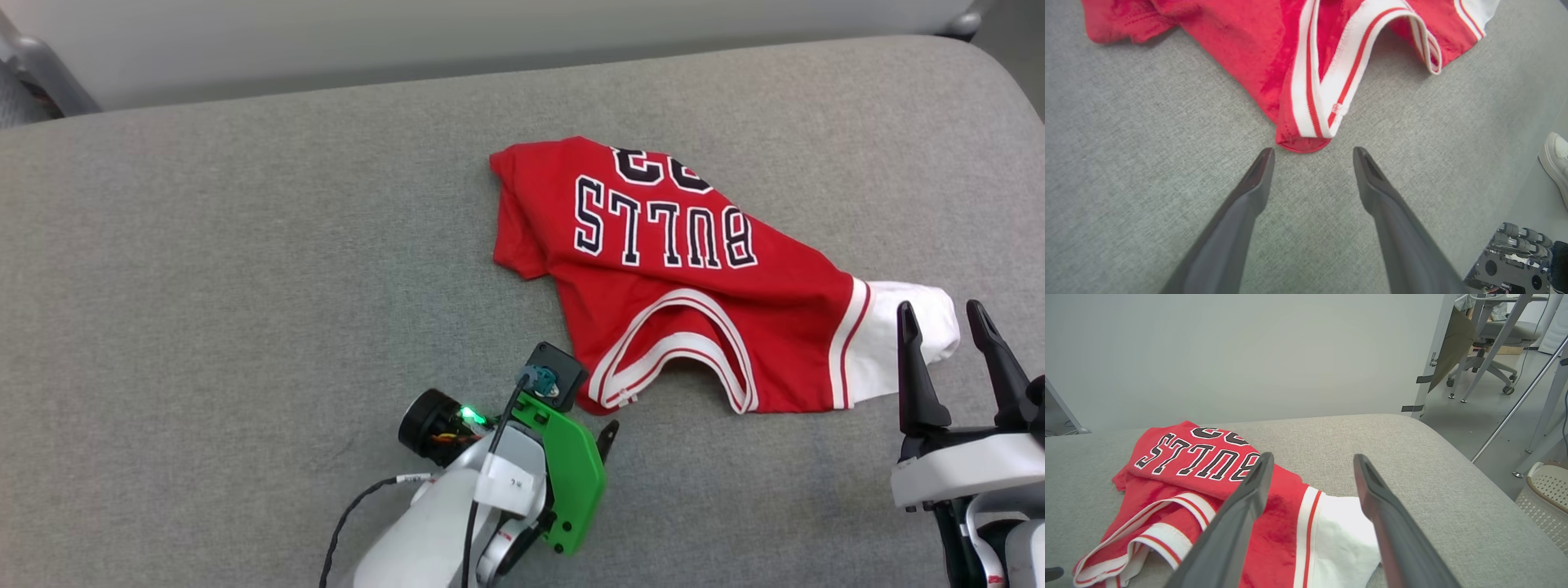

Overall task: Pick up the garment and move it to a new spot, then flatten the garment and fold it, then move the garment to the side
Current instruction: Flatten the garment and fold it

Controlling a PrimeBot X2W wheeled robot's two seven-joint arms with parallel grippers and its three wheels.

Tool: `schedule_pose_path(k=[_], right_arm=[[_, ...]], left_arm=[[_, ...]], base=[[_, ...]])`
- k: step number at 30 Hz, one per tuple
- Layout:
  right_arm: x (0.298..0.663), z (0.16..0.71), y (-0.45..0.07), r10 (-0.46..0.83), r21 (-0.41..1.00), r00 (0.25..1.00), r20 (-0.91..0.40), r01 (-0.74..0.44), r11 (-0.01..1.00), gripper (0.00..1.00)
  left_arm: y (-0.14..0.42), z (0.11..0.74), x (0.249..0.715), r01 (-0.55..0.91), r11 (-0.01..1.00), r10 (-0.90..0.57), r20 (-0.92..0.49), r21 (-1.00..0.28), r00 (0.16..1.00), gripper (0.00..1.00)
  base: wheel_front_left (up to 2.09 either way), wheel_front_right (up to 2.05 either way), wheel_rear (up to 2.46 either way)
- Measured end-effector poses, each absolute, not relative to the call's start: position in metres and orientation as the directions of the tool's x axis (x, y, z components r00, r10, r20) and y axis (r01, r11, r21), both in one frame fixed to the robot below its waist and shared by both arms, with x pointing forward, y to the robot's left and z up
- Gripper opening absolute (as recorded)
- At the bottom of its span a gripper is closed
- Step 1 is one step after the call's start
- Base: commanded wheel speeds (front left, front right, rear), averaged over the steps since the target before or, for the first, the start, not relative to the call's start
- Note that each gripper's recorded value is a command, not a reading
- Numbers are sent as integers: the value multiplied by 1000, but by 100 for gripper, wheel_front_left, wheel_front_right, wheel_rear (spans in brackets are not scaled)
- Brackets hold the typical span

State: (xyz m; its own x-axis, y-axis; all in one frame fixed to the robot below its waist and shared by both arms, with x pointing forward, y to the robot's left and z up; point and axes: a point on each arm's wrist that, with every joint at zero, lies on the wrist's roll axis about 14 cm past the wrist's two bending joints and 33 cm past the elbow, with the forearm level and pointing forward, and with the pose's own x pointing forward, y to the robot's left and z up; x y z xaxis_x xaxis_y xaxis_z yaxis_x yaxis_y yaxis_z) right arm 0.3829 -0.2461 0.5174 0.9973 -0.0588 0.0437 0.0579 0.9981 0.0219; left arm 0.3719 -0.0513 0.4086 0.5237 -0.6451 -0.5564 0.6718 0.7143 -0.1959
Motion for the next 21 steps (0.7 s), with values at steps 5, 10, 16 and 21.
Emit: schedule_pose_path(k=[5,10,16,21], right_arm=[[387,511,-251,-74,17,997,32,73,997,100],[391,502,-251,-78,21,997,11,78,997,100],[396,495,-249,-71,24,997,-3,71,997,100],[396,493,-246,-63,28,998,-10,63,998,100]], left_arm=[[-51,396,387,676,719,-625,-576,-162,527,100],[-52,386,399,671,722,-626,-572,-170,530,100],[-60,383,400,682,699,-666,-542,-214,513,0],[-55,389,403,666,715,-666,-496,-213,557,0]], base=[[0,0,0],[0,0,0],[0,0,0],[0,0,0]])
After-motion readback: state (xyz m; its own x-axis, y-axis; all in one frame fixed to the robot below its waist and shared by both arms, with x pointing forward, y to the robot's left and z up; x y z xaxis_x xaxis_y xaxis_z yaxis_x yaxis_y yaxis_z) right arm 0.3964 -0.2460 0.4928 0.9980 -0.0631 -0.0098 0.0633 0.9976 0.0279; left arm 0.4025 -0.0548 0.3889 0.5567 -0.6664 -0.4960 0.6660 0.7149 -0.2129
